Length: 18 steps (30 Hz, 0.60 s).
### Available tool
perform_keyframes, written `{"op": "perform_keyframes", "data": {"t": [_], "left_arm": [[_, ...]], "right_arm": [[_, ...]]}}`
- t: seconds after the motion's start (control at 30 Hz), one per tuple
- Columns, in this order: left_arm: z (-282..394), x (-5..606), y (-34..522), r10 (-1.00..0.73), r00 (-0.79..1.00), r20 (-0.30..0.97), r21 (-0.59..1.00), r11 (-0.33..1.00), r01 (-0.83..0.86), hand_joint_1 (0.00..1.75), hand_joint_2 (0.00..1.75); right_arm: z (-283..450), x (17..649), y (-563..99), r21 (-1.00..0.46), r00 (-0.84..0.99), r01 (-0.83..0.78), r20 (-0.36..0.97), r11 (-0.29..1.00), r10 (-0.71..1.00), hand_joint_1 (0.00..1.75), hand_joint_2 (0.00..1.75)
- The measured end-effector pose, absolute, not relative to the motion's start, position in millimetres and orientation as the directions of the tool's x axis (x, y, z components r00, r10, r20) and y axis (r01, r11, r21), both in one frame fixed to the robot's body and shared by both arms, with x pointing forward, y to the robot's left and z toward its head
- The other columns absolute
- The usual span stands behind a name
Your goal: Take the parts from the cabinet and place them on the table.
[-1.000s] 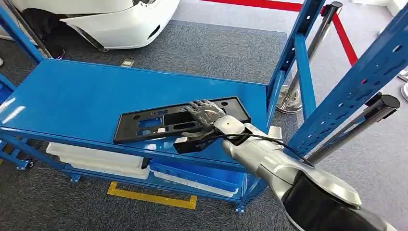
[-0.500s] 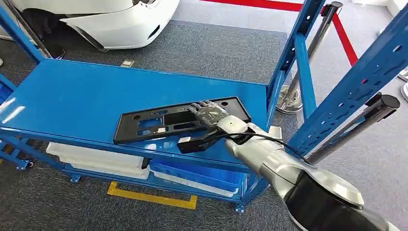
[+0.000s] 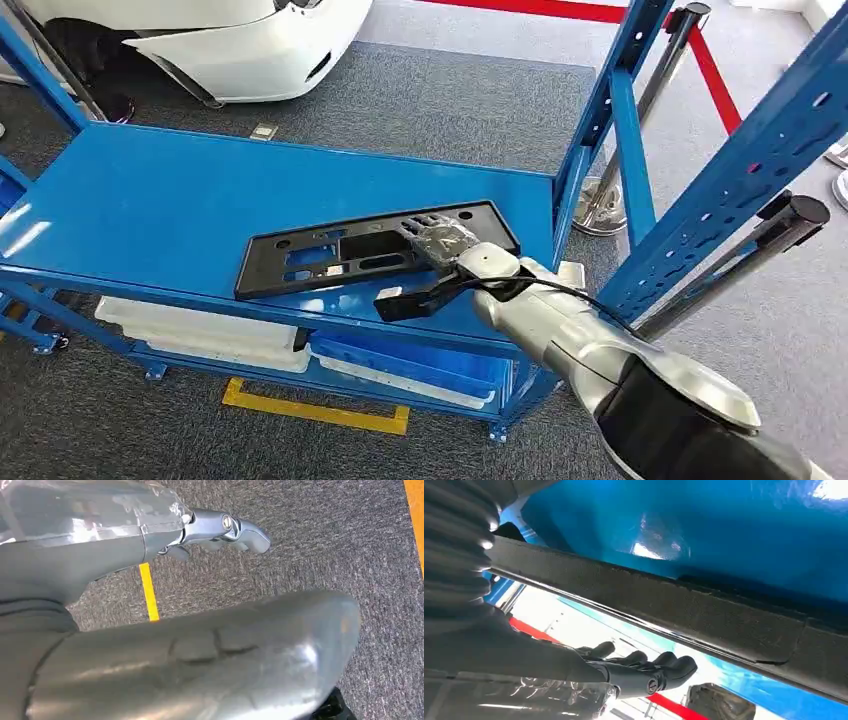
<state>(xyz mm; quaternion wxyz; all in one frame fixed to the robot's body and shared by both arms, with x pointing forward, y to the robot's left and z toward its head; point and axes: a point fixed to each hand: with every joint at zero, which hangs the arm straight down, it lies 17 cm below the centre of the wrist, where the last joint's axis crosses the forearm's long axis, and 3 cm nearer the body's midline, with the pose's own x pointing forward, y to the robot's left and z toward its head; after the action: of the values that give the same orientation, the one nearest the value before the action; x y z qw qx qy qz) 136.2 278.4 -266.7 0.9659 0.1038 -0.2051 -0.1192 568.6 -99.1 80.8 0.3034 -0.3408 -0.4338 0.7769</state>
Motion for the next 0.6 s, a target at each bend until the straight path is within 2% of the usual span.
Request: {"op": "perform_keyframes", "data": {"t": [0.33, 0.37, 0.6], "left_arm": [[-265.5, 139.7, 278.1, -0.278, 0.88, 0.385, 0.252, 0.949, 0.19, 0.0, 0.0], [-265.3, 140.5, 278.0, -0.279, 0.879, 0.387, 0.252, 0.949, 0.191, 0.0, 0.0], [-263.5, 147.6, 277.3, -0.286, 0.872, 0.397, 0.255, 0.947, 0.194, 0.0, 0.0]], "right_arm": [[75.3, 568.3, -108.1, -0.871, -0.58, -0.179, -0.282, -0.458, 0.764, 0.0, 1.75], [74.1, 568.5, -110.7, -0.868, -0.579, -0.179, -0.287, -0.463, 0.763, 0.07, 1.75], [68.0, 570.9, -130.0, -0.856, -0.558, -0.18, -0.318, -0.486, 0.767, 0.07, 1.75]]}}
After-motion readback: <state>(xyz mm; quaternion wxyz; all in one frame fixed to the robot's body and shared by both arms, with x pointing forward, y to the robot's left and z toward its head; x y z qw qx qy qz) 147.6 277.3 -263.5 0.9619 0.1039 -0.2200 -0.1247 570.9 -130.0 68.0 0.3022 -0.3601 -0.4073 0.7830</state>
